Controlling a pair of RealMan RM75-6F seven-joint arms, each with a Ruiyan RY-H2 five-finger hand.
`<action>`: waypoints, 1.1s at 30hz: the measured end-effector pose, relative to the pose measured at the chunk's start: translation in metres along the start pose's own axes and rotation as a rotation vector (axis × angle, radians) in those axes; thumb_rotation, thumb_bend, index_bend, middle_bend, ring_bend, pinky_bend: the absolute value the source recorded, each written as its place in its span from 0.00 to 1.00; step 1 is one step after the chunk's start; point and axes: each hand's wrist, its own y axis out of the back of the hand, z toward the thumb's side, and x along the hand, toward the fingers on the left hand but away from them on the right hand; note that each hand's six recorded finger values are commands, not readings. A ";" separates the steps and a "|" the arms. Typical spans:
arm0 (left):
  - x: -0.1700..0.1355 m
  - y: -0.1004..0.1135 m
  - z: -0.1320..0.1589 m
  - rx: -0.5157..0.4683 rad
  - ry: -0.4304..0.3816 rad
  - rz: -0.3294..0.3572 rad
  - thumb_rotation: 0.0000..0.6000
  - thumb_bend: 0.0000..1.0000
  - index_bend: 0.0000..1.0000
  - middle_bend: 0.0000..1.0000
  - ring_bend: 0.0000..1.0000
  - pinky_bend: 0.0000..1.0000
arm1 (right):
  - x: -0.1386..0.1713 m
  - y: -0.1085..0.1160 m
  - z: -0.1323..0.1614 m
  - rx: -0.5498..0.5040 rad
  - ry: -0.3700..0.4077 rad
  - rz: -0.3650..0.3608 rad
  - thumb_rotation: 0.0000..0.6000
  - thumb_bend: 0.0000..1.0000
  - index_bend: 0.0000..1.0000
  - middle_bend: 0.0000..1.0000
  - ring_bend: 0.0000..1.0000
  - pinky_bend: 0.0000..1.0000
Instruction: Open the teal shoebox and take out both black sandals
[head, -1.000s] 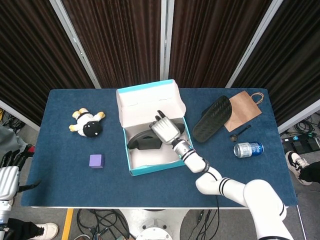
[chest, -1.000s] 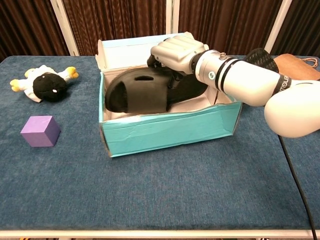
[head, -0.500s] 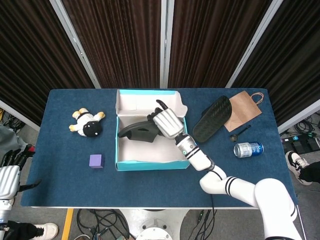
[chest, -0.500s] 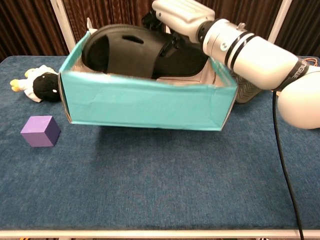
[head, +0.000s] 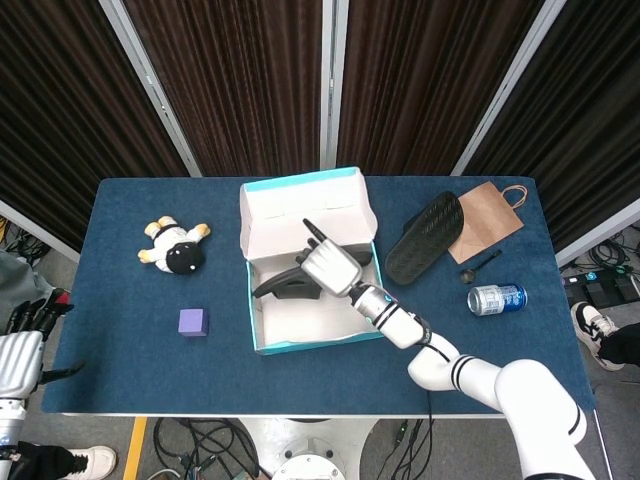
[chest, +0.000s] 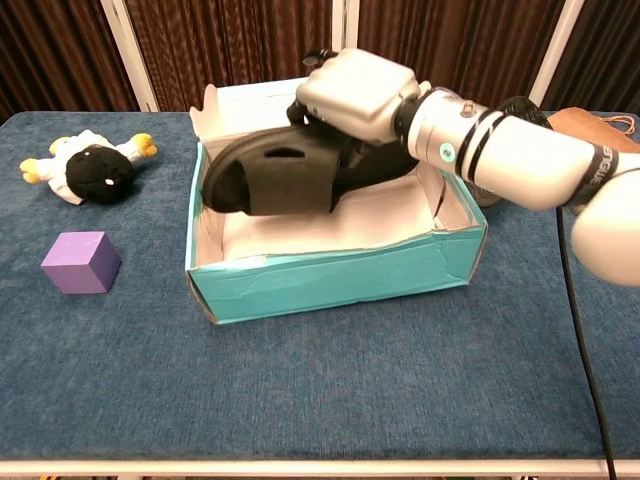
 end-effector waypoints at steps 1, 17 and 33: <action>0.001 -0.001 0.000 0.000 -0.002 -0.002 1.00 0.00 0.21 0.17 0.07 0.05 | 0.003 -0.002 0.004 0.037 0.022 -0.009 1.00 0.52 0.85 0.63 0.38 0.01; 0.004 -0.001 0.003 -0.001 -0.014 0.003 1.00 0.00 0.21 0.17 0.07 0.05 | 0.030 0.005 0.018 0.119 0.118 -0.146 1.00 0.50 0.88 0.65 0.38 0.01; 0.006 0.007 0.008 0.008 -0.031 0.023 1.00 0.00 0.21 0.17 0.07 0.05 | 0.064 0.072 -0.057 -0.272 -0.105 -0.281 1.00 0.50 0.88 0.66 0.38 0.03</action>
